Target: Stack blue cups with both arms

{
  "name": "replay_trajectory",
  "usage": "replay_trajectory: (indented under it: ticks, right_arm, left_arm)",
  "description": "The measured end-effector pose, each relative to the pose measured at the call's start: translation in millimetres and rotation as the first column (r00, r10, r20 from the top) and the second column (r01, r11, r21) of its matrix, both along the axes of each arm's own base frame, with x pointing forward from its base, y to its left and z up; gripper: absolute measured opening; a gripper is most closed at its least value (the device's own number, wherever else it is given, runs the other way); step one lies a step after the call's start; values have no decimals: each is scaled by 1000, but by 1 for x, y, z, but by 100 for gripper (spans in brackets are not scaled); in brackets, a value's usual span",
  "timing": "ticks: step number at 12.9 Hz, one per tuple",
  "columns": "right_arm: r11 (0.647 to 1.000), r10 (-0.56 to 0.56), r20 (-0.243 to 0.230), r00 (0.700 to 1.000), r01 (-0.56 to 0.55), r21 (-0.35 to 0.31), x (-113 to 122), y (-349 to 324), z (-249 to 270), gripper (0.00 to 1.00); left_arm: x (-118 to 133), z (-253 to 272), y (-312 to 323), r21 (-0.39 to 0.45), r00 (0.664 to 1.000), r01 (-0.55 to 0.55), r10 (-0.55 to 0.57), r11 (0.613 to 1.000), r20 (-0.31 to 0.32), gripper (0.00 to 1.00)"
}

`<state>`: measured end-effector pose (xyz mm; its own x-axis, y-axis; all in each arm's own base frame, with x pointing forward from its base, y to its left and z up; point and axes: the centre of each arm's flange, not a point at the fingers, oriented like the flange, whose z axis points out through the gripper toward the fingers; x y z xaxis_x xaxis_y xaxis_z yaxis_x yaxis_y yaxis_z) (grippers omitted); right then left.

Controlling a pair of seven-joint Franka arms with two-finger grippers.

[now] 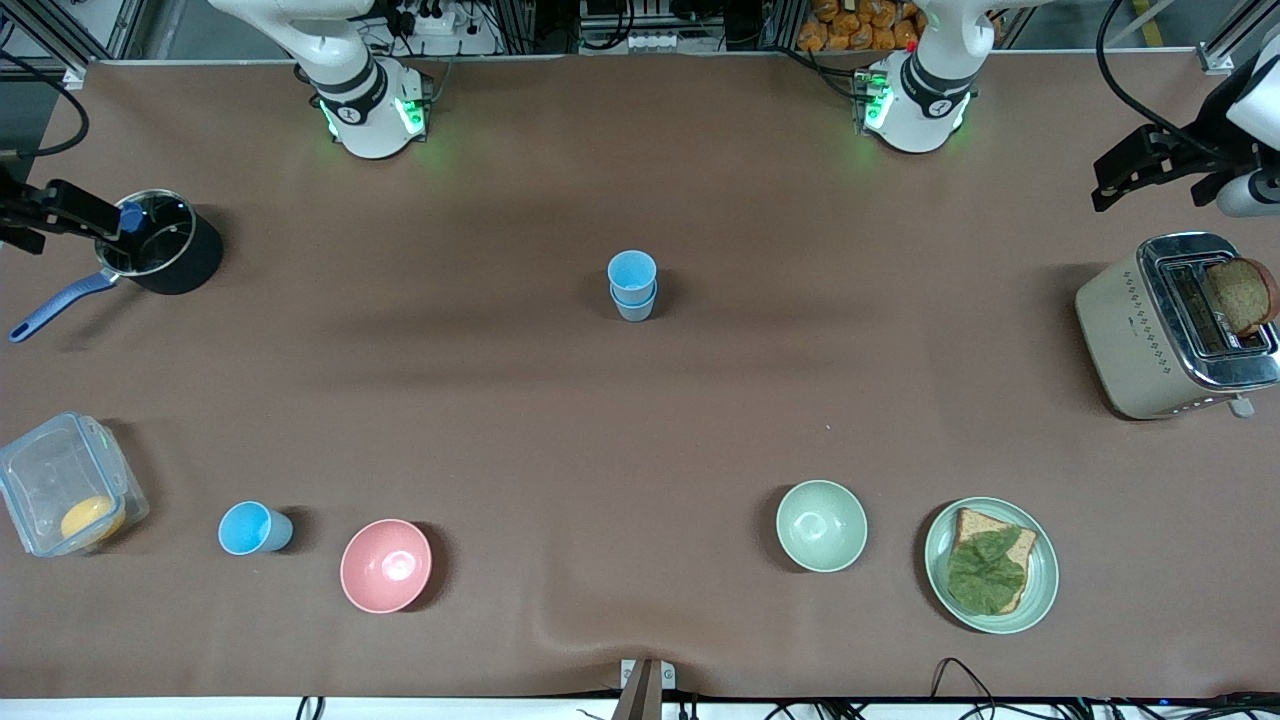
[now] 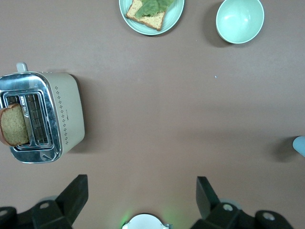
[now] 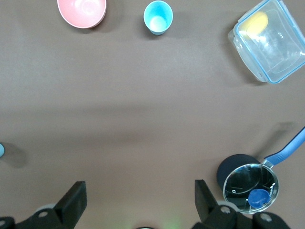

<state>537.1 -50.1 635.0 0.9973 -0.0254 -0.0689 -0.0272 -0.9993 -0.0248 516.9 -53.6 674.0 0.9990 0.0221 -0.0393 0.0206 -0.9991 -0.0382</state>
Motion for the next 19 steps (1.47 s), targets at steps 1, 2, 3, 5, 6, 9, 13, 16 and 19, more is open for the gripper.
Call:
replay_trajectory:
  ticks: [1,2,3,5,6,9,13,16,19]
  right_arm:
    - [1000,-7,-1,1000,7,3,0,-3,0,100]
    - [1000,-9,-2,1000,9,4,-1,-4,-1,100]
    - [1000,-8,-3,1000,8,5,-1,-4,-1,100]
    - [1000,-5,-4,1000,5,7,0,-2,-2,100]
    - [1000,-2,-4,1000,2,7,0,0,-2,100]
    - [1000,10,-3,1000,-10,7,0,6,-2,100]
    - [999,31,-3,1000,-31,7,1,17,-2,100]
    - [998,60,-3,998,-60,4,2,33,-2,100]
    - [996,90,-5,996,-90,-19,2,46,-2,100]
  left_arm:
    - [0,0,1,0,1000,-1,1,1000,0,100]
    - [0,0,2,0,1000,-4,4,1000,0,100]
    - [0,0,4,0,1000,-7,7,1000,0,100]
    - [1,0,6,0,1000,-10,10,1000,-1,100]
    - [0,0,6,0,1000,-10,10,1000,-2,100]
    - [1,-2,7,0,1000,-11,11,1000,-6,100]
    - [3,-6,12,0,1000,-20,20,1000,-14,100]
    - [5,-8,18,-1,999,-32,32,999,-18,100]
    - [5,-9,19,-1,999,-33,33,999,-20,100]
